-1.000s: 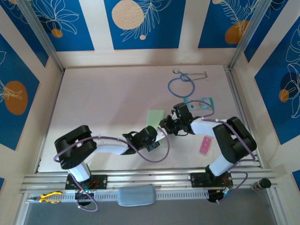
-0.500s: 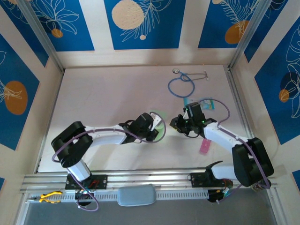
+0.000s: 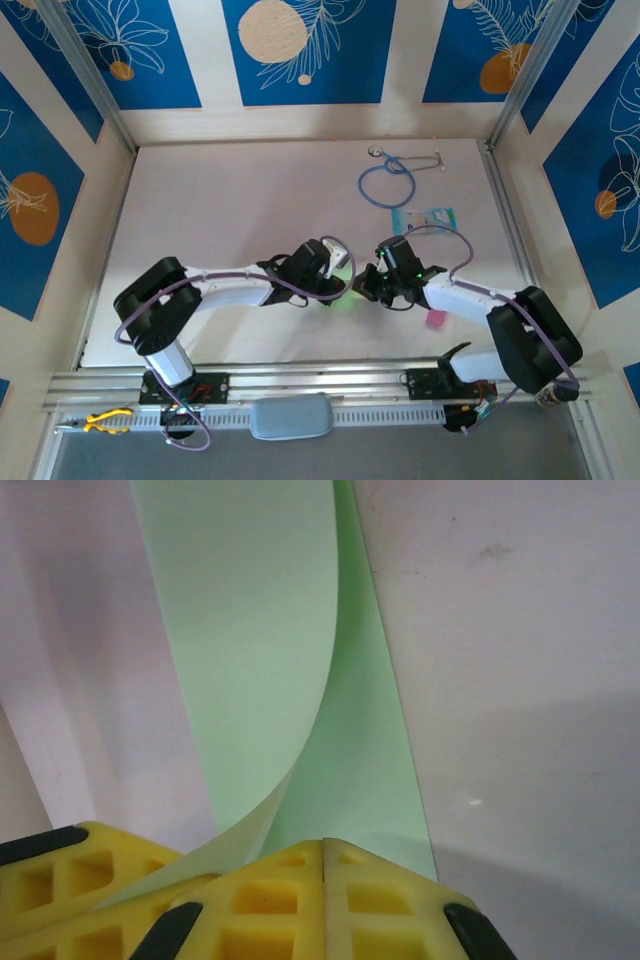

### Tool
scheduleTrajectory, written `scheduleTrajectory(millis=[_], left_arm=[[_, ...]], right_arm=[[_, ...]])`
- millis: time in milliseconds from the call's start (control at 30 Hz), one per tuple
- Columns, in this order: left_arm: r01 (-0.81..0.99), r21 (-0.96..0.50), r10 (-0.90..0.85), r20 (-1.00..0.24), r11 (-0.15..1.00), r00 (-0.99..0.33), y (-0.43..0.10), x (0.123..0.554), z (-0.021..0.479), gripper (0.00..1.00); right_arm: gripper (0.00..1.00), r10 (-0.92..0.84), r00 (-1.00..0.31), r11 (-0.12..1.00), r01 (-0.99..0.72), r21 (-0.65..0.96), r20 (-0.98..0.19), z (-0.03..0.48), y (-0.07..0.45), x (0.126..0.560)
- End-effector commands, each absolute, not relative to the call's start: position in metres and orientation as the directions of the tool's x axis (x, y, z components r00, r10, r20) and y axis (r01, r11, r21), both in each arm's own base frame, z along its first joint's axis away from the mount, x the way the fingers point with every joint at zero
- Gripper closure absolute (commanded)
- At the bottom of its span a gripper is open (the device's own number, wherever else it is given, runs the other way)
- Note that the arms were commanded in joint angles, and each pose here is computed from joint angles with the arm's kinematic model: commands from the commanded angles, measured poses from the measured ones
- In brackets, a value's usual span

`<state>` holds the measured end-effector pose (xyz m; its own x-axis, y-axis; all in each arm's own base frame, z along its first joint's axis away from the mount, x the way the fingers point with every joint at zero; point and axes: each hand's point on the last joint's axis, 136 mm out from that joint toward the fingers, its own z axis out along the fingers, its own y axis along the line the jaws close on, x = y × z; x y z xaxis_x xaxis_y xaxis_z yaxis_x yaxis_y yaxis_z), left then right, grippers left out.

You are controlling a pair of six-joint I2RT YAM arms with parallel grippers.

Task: Fold a paper plane with a square sheet of paper (pick it up from the middle)
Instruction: Fold the triangle a second time at the center of the table.

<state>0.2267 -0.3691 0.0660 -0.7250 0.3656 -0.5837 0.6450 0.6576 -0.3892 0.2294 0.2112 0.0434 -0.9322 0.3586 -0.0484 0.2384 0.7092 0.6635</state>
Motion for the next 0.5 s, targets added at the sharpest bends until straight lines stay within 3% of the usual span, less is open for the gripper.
scheduleTrajectory(millis=[0, 467], left_arm=[[0.641, -0.418, 0.347, -0.587, 0.644, -0.732, -0.377, 0.228, 0.072, 1.0], [0.633, -0.422, 0.348, -0.576, 0.649, -0.74, -0.377, 0.228, 0.068, 1.0]], right_arm=[[1.0, 0.37, -0.928, 0.698, 0.244, 0.673, -0.047, 0.04, 0.217, 0.233], [1.0, 0.358, -0.934, 0.766, 0.283, 0.577, -0.017, 0.002, 0.206, 0.222]])
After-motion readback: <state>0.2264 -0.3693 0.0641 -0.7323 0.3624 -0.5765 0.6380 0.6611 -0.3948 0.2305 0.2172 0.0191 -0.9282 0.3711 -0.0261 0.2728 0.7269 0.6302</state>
